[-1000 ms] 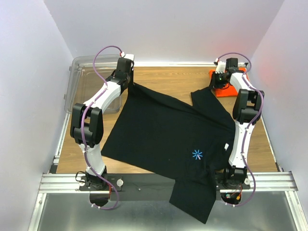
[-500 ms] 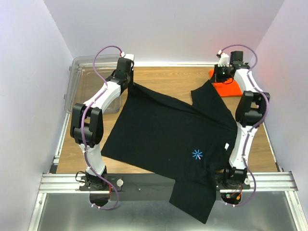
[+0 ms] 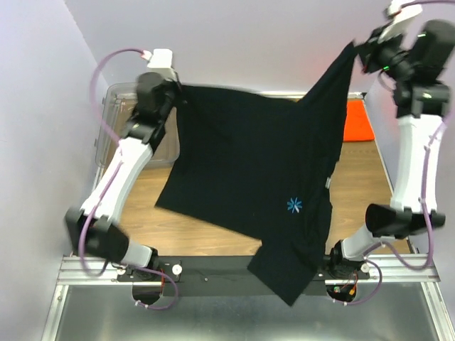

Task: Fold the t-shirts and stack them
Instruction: Flatten the tshirt out

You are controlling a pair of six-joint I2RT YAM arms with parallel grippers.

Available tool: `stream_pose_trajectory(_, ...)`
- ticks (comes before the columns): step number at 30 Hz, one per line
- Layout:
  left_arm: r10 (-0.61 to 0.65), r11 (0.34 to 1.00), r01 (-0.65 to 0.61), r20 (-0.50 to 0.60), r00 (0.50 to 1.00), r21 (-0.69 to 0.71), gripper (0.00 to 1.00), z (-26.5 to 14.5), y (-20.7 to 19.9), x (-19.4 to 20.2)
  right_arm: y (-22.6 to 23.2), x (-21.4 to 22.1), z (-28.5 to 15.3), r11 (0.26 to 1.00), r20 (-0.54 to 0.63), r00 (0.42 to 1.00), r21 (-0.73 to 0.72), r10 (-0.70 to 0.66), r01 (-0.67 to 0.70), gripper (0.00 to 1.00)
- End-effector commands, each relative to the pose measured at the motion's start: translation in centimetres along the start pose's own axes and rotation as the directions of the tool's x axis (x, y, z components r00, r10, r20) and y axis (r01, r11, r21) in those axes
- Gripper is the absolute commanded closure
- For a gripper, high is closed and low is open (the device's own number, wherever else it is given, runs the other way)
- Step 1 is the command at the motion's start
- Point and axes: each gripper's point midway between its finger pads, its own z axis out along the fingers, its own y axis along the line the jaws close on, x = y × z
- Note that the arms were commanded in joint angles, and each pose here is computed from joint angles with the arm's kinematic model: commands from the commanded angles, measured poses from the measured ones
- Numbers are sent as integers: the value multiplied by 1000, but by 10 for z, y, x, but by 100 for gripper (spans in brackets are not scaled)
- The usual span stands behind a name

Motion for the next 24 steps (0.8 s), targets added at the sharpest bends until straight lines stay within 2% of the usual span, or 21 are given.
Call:
stream_pose_trajectory(1,-106,984,41,378,920,175,100,-83,-31,-127,2,-113,-84,982,241,960,158,-142,106,99)
stream_pose_trajectory(3,-143,972,29,488,861,233,100,-132,-39,-168,17,-172,-142,967,385,899,216,-211,134,99)
stream_pose_trajectory(5,-175,956,3,562,809,294,100,-178,-46,-196,25,-206,-183,953,470,845,271,-253,135,99)
stream_pose_trajectory(6,-189,946,-13,587,787,323,100,-195,-50,-205,36,-230,-220,941,537,791,308,-293,139,99)
stream_pose_trajectory(8,-234,928,-31,648,725,370,100,-239,-54,-228,38,-246,-248,925,581,748,362,-321,116,99)
stream_pose_trajectory(9,-248,922,-38,665,705,385,100,-253,-54,-234,48,-261,-282,909,628,689,401,-362,111,99)
stream_pose_trajectory(13,-325,884,-82,732,599,460,100,-320,-59,-265,48,-281,-341,851,664,607,524,-437,40,99)
stream_pose_trajectory(15,-364,861,-96,737,569,500,100,-342,-63,-273,48,-287,-357,826,663,579,563,-474,30,99)
stream_pose_trajectory(16,-379,852,-105,742,553,513,100,-353,-64,-278,47,-288,-363,816,661,571,578,-486,26,100)
stream_pose_trajectory(18,-388,843,-112,739,550,526,100,-356,-67,-281,40,-285,-360,798,642,586,602,-495,14,99)
stream_pose_trajectory(20,-381,847,-100,728,569,522,100,-344,-67,-278,32,-283,-353,784,619,602,621,-504,17,99)
stream_pose_trajectory(24,-327,904,-10,707,627,427,100,-294,-51,-255,4,-259,-289,791,542,701,609,-463,51,99)
